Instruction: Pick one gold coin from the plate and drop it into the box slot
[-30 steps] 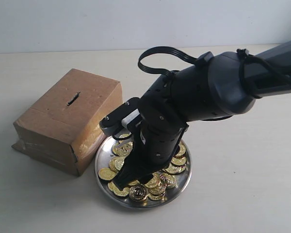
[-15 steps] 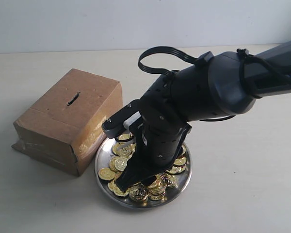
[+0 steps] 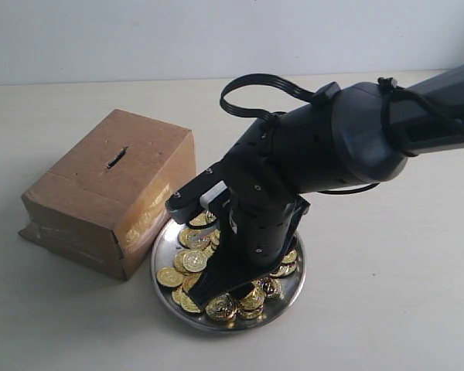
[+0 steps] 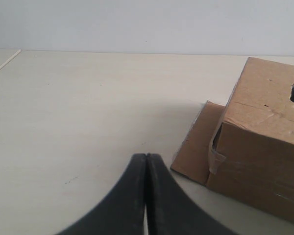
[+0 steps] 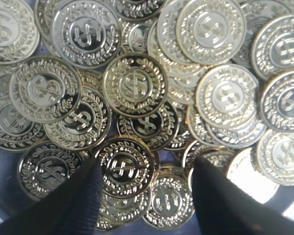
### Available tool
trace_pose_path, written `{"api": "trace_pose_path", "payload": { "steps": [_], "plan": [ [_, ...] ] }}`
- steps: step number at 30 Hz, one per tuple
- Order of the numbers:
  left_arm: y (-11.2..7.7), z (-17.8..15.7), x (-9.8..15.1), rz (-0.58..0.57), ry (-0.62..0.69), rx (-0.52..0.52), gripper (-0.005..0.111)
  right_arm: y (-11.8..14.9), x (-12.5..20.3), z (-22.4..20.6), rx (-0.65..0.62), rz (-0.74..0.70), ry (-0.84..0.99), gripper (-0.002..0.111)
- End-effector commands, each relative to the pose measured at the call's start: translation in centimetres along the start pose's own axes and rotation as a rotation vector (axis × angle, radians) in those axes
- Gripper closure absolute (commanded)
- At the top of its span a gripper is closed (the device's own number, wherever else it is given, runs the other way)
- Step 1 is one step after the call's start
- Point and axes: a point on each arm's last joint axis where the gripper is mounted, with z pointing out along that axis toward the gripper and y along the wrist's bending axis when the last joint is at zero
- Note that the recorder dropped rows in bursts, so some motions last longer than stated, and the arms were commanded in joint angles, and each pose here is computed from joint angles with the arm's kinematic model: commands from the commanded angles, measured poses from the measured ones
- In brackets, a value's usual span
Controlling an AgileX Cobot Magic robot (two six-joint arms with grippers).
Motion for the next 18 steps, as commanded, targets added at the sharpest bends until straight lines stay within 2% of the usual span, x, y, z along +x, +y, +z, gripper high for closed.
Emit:
{"api": "trace_pose_path", "payload": {
  "steps": [1, 6, 18],
  "plan": [
    [-0.02, -0.01, -0.05, -0.006, -0.015, 0.004, 0.107, 0.1, -0.37, -0.21, -0.006, 0.003, -0.029, 0.055],
    [-0.02, -0.01, -0.05, -0.006, -0.015, 0.004, 0.107, 0.3, -0.79, -0.23, -0.028, 0.016, -0.076, 0.055],
    [-0.02, -0.01, -0.05, -0.006, -0.015, 0.004, 0.107, 0.25, -0.6, -0.22, -0.023, 0.016, -0.054, 0.055]
  ]
}}
